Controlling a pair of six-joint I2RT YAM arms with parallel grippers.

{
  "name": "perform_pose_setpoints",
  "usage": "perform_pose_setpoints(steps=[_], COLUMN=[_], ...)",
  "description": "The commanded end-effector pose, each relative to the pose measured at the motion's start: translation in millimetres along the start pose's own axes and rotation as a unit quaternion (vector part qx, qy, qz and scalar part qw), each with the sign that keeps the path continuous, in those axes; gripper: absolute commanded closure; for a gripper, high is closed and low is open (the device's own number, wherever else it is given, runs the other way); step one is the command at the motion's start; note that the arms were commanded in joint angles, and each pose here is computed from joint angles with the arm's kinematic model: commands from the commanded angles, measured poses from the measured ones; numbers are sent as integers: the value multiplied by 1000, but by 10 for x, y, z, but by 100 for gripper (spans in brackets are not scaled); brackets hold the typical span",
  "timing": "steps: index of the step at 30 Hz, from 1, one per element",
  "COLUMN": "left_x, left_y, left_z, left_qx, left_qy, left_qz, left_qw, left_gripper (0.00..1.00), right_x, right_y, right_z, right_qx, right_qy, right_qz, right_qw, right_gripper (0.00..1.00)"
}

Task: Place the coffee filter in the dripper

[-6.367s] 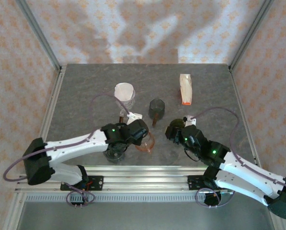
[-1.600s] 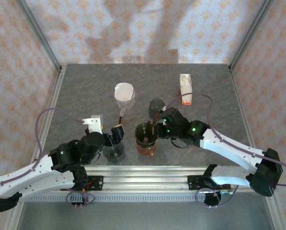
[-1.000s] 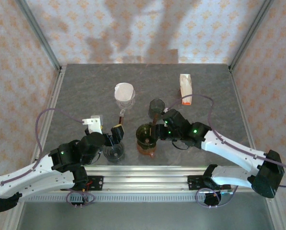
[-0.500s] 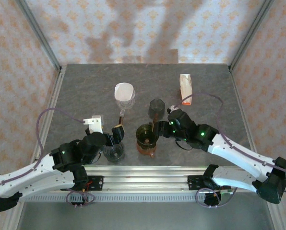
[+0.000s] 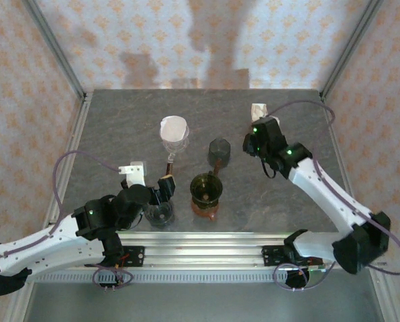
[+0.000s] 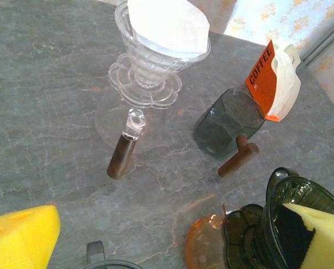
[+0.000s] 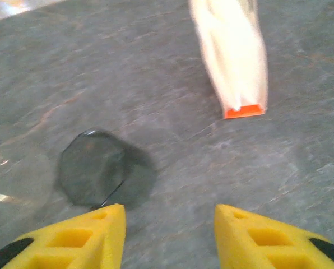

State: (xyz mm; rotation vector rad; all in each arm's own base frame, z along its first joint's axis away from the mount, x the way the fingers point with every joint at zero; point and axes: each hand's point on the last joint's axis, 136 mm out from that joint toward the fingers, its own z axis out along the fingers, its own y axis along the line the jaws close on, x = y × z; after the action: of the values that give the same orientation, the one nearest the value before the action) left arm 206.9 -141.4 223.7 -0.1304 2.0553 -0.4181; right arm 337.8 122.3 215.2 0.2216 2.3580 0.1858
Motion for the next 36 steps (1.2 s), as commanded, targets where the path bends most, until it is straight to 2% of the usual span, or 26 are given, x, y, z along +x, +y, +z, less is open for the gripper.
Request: perform_pose_setpoints(steps=[1, 9, 20, 36], left_x=[38, 59, 51, 74], left_y=[-17, -53, -130, -148], left_z=[27, 69, 124, 221], left_qx=[0, -2, 2, -8], left_qy=[3, 8, 7, 14], left_qz=[-1, 10, 12, 16], left_qw=[1000, 1000, 1000, 1000], left_gripper=[0, 0, 0, 0], right_x=[-187, -581, -879, -979], right_y=[-213, -487, -451, -527], right_z=[200, 698, 1202, 1602], right_qx=[53, 108, 86, 100], right_qy=[5, 32, 44, 71], right_qz=[-27, -23, 19, 14], right_qw=[998, 993, 995, 992], right_gripper=[60, 65, 69, 73])
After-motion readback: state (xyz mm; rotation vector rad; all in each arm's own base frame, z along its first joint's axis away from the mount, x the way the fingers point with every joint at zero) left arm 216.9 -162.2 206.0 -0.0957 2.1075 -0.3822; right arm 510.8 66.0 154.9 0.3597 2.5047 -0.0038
